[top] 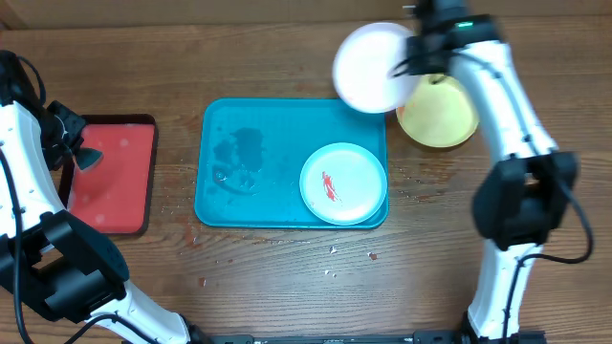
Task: Clean dirty plates on tray and stack at the side
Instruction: 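Lower the white plate onto the yellow plate and open the right gripper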
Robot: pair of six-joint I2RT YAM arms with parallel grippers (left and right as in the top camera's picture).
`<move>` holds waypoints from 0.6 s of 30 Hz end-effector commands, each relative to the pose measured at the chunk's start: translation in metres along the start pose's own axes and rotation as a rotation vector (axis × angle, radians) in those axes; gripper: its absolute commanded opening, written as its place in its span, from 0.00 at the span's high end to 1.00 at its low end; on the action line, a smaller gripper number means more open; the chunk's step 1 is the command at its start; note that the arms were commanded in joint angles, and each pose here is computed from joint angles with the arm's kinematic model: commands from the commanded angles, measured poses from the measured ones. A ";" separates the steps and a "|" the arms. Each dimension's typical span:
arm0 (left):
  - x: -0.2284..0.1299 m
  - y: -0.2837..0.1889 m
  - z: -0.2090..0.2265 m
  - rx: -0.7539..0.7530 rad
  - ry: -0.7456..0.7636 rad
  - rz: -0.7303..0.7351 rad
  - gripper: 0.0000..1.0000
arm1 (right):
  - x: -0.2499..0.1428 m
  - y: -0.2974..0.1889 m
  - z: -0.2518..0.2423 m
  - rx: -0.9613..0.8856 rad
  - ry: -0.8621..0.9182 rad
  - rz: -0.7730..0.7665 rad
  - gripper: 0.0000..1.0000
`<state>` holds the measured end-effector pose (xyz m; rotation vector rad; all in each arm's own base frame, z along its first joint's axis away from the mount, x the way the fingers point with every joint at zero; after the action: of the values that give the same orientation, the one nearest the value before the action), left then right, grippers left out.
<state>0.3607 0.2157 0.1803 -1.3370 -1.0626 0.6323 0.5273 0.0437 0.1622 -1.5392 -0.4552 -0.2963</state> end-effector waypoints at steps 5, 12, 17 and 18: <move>-0.002 0.002 -0.001 -0.003 0.022 0.007 0.96 | -0.036 0.000 -0.065 0.130 0.248 0.075 0.96; -0.004 0.002 -0.004 -0.019 0.024 0.018 0.96 | -0.082 0.024 -0.115 0.005 0.368 0.169 0.96; -0.004 0.002 -0.004 -0.021 0.024 0.019 0.96 | -0.086 0.030 -0.118 0.007 0.383 0.168 0.44; -0.004 0.002 -0.004 -0.021 0.024 0.019 0.96 | -0.085 0.030 -0.116 0.011 0.381 0.167 0.37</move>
<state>0.3625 0.2142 0.1805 -1.3525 -1.0662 0.6295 0.4738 -0.0790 0.0783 -1.4548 0.0039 -0.3924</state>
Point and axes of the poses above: each gripper's point midway between its finger pads, its own y axis out along the fingers, its own z axis along the line the jaws close on, x = y × z, the point moved 2 cm from there along -y, back along the fingers, and after that the axes turned 5 degrees about -y, right-handed, at the moved point
